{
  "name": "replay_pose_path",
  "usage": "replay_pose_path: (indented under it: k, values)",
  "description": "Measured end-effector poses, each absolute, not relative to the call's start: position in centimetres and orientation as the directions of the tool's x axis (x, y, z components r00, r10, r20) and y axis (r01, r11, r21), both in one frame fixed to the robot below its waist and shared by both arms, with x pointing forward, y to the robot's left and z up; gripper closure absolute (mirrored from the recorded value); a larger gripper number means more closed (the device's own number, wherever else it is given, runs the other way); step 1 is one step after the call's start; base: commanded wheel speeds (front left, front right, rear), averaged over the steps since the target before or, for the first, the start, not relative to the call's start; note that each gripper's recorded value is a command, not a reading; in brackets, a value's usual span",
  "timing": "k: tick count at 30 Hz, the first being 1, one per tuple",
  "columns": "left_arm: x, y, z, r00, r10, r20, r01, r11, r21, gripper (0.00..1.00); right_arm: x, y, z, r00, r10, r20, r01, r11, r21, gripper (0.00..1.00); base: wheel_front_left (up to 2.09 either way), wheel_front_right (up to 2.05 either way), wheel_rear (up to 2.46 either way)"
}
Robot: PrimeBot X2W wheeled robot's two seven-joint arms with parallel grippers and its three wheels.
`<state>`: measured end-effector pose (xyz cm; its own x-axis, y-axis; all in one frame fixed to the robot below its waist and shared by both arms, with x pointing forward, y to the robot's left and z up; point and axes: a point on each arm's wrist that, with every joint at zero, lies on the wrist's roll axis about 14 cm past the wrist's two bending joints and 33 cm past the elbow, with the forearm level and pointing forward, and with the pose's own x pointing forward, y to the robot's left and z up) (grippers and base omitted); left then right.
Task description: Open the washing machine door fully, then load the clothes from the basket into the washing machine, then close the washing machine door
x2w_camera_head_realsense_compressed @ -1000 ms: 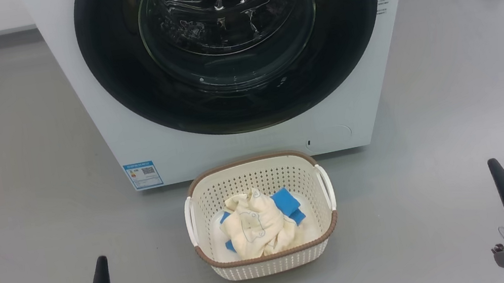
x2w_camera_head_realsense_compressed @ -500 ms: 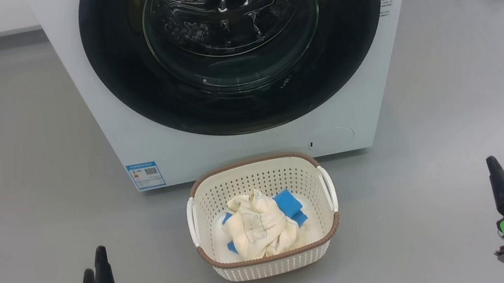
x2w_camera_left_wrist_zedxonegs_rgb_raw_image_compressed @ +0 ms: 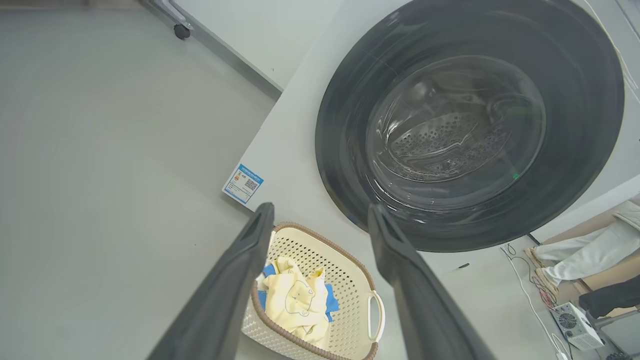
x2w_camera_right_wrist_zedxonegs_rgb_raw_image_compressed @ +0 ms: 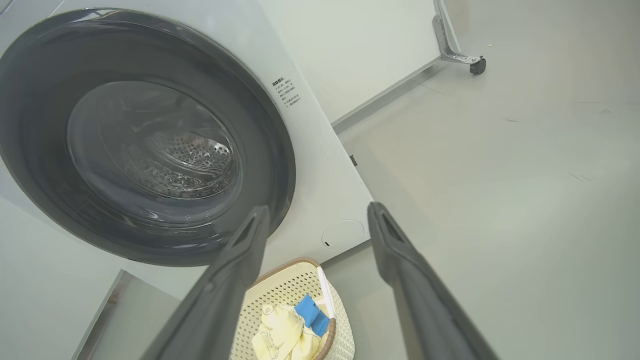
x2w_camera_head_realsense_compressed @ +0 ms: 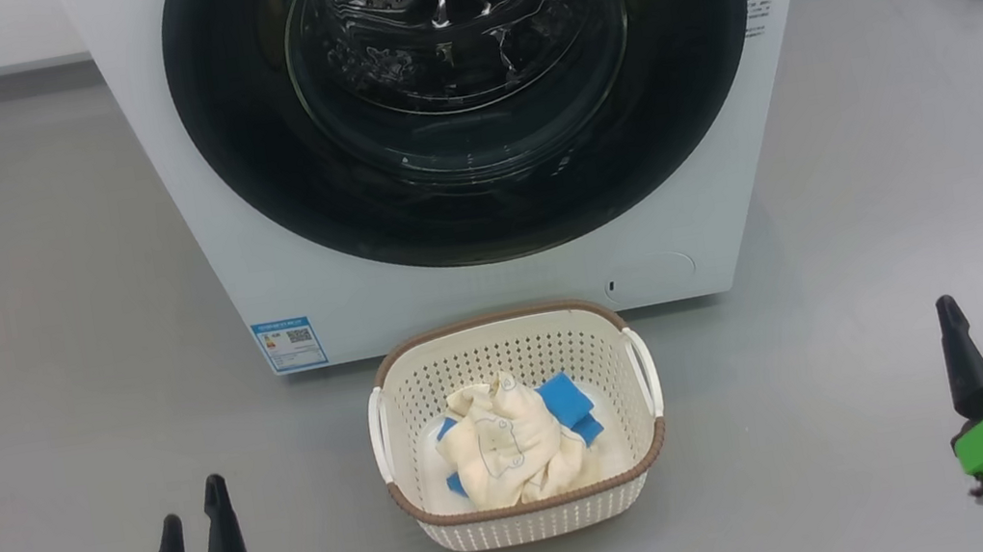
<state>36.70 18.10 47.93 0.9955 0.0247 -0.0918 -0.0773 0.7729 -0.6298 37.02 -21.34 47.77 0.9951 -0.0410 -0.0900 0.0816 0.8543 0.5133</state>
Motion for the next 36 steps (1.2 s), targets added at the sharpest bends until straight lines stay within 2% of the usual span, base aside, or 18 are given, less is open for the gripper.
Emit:
replay_pose_path:
  k: [7,17,36]
  values:
    - [36.7,18.1,48.1,0.997,0.028,-0.076,-0.066,0.822,-0.565,0.00,37.1,-21.2,48.0,0.996,-0.033,-0.083,0.067,0.895,0.441,0.00,0.00,0.00,0.00]
    - [37.5,17.2,49.1,0.999,-0.016,-0.034,0.001,0.914,-0.405,0.00,37.1,-20.8,48.5,0.998,-0.014,-0.067,0.034,0.949,0.313,0.00,0.00,0.00,0.00]
    - [38.5,15.8,49.3,0.997,-0.080,-0.006,0.077,0.978,-0.196,0.00,37.6,-19.6,49.7,0.999,0.042,-0.029,-0.039,0.996,0.083,0.00,0.00,0.00,0.00]
